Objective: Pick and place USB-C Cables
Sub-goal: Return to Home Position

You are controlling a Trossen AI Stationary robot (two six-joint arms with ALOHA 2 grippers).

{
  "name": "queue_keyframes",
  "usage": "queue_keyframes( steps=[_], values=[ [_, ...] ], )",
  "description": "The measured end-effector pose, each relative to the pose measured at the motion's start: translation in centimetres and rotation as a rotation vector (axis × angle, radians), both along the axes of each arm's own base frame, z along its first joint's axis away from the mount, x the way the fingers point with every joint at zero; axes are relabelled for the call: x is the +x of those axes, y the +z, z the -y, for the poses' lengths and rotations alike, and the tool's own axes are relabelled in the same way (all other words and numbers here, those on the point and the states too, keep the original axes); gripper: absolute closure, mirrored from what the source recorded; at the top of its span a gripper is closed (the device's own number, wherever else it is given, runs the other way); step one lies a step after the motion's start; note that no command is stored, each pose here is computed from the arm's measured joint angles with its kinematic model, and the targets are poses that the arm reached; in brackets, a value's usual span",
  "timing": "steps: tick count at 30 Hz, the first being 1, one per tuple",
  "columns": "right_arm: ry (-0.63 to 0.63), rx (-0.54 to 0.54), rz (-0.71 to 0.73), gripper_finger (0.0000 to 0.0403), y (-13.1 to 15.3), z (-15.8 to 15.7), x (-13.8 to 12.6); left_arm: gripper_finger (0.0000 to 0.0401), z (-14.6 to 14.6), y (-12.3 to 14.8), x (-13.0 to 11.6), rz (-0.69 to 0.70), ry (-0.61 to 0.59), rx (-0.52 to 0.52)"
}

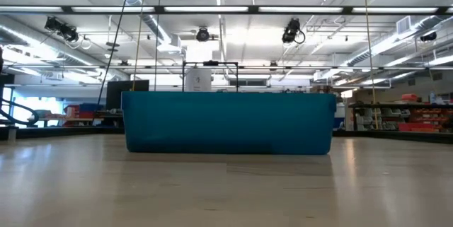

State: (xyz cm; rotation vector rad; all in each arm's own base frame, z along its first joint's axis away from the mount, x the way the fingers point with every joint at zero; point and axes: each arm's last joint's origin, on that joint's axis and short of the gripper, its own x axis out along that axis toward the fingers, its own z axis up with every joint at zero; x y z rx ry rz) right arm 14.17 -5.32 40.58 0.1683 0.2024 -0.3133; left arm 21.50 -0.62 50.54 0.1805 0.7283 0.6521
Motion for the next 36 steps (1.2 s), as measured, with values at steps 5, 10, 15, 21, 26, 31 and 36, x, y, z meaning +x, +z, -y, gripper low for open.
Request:
queue_keyframes(
  steps=[5,10,15,21,26,31,36],
  values=[
    [0.0,-0.048,0.136,0.0403,1.6,-1.7,-4.3,0.025,0.2,0.8,-2.0,0.046,-0.094,-0.116],
    [0.008,-0.075,0.215,0.0403,2.1,-2.8,-7.1,0.025,1.5,1.5,-4.4,0.064,-0.268,-0.18],
    [0.009,-0.1,0.276,0.0398,2.4,-3.6,-9.1,0.025,2.7,-0.4,-6.7,0.028,-0.323,-0.205],
    [0.019,-0.178,0.302,0.0396,2.5,-4.2,-10.6,0.025,3.2,-5.0,-8.7,0.142,-0.237,-0.196],
    [0.038,-0.272,0.269,0.0396,2.3,-4.5,-11.3,0.025,3.6,-8.8,-9.5,0.258,-0.369,-0.156],
    [0.097,-0.272,0.192,0.0395,1.2,-5.1,-12.3,0.025,3.1,-12.1,-10.8,0.367,-0.422,-0.145],
    [0.196,-0.279,0.214,0.0399,0.6,-6.1,-14.2,0.025,2.5,-14.6,-12.0,0.45,-0.476,-0.117]
  ],
)
